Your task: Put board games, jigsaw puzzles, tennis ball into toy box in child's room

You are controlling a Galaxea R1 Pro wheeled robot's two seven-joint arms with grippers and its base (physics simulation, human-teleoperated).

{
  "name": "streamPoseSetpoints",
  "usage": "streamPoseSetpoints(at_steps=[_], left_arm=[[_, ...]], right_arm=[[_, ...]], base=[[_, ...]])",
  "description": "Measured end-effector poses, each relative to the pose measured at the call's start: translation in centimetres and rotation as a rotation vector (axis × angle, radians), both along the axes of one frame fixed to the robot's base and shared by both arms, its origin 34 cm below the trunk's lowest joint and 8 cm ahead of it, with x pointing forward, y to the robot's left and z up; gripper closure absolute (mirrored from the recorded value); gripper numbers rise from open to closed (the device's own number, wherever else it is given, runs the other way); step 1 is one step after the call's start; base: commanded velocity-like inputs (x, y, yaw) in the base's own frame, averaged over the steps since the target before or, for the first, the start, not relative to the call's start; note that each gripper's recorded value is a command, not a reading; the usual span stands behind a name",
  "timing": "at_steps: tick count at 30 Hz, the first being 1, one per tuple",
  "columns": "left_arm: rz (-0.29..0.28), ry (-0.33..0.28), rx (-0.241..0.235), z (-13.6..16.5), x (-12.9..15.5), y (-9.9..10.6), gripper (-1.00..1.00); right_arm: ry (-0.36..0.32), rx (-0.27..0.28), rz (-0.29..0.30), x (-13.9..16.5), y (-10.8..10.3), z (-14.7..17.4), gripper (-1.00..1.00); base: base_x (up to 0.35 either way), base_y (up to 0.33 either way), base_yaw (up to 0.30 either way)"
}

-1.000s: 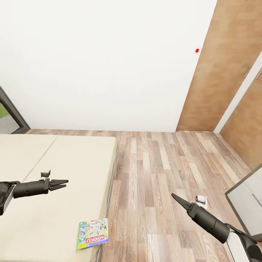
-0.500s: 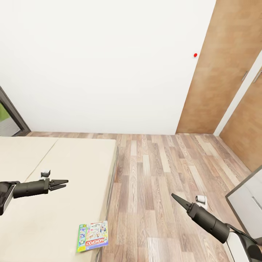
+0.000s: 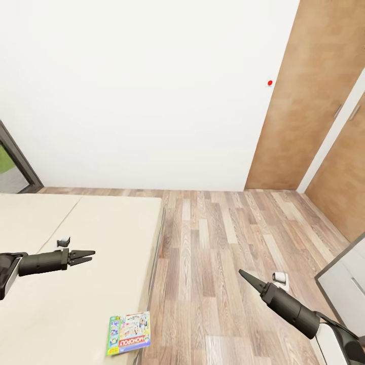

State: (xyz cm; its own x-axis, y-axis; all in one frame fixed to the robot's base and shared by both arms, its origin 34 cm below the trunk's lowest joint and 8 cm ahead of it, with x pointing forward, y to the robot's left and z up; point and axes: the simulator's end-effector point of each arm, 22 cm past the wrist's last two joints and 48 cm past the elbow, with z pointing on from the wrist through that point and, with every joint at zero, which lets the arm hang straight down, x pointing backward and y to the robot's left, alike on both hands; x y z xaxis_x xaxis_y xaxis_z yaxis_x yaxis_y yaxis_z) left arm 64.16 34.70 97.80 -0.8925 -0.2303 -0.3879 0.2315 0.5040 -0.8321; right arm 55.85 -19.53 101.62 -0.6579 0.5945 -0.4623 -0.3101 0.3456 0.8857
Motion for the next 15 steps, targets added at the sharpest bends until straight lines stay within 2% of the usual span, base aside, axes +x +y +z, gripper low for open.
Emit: streamPoseSetpoints(at_steps=[15], left_arm=[[0.000,-0.025,0.000,1.3,0.0,0.0,-1.00]], right_arm=[[-0.022,-0.001,0.000,-0.1,0.0,1.0,-1.00]], base=[[0.000,0.000,0.000]])
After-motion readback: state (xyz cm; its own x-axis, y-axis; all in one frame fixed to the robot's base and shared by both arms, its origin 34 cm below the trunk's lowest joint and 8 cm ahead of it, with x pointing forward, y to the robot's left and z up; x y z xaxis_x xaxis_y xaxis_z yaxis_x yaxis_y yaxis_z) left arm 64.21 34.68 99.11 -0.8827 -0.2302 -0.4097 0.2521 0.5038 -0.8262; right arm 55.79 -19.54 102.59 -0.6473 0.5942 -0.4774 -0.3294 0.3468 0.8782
